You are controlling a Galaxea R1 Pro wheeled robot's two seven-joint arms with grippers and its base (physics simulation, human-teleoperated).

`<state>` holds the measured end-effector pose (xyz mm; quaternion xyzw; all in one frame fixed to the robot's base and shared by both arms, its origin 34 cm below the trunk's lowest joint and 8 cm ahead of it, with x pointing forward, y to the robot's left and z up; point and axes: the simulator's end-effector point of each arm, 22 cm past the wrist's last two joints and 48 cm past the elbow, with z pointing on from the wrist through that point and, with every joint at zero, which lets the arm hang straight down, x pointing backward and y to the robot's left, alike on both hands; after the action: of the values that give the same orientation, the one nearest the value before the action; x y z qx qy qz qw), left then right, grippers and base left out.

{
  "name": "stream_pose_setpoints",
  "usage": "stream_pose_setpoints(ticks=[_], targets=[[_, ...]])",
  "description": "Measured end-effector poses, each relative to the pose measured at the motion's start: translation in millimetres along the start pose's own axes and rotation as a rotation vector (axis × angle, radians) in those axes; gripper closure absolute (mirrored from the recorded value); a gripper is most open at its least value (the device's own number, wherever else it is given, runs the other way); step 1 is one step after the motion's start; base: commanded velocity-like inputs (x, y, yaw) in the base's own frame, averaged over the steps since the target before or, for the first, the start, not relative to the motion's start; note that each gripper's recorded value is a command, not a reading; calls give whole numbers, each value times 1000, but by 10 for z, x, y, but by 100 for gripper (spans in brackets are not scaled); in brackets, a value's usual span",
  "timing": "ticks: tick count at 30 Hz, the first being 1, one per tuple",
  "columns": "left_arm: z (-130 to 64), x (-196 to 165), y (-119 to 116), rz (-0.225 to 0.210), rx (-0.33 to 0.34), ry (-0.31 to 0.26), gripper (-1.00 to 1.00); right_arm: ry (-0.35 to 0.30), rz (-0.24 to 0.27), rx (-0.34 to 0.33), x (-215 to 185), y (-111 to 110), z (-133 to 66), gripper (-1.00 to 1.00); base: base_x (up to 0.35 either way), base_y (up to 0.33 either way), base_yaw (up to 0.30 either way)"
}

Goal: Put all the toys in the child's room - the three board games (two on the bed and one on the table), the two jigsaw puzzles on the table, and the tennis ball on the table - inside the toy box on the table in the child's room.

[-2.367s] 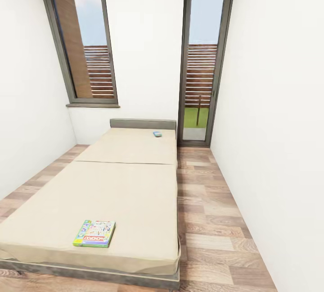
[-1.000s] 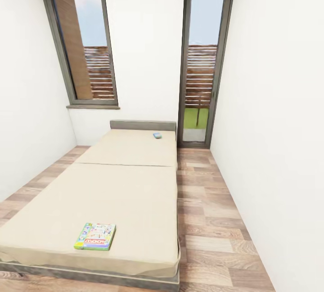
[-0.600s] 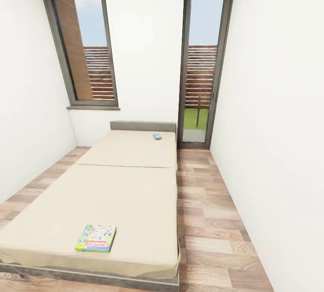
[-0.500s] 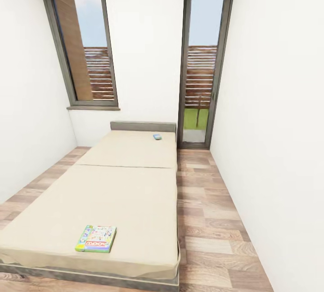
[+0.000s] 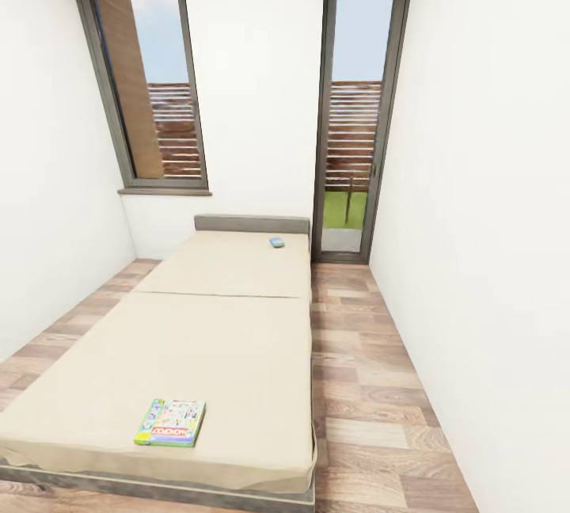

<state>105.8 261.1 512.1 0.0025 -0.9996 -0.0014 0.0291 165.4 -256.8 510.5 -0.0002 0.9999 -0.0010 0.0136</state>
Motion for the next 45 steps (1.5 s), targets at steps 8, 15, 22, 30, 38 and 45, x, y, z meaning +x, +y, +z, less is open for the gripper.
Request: stream_pose_setpoints(ticks=[8, 15, 22, 30, 38, 45], targets=[[-110, 7, 6, 0, 0, -3, -100, 0, 0, 1, 3, -5, -110, -100, 0, 0, 0], [-202, -3, 7, 0, 0, -10, -100, -1, -1, 1, 7, -9, -204, -100, 0, 0, 0], [-291, -74, 2, -6, 1, -28, -100, 4, 0, 2, 16, -4, -293, -100, 0, 0, 0], [-398, -291, 15, -47, 0, -76, -100, 14, 2, 5, 1, -4, -391, -100, 0, 0, 0], [-519, -597, 68, -67, -5, -137, -100, -6, 1, 11, -180, -22, -485, -100, 0, 0, 0], [-655, -1011, 102, -76, -5, -208, -100, -53, -7, 12, -534, -45, -577, -100, 0, 0, 0]])
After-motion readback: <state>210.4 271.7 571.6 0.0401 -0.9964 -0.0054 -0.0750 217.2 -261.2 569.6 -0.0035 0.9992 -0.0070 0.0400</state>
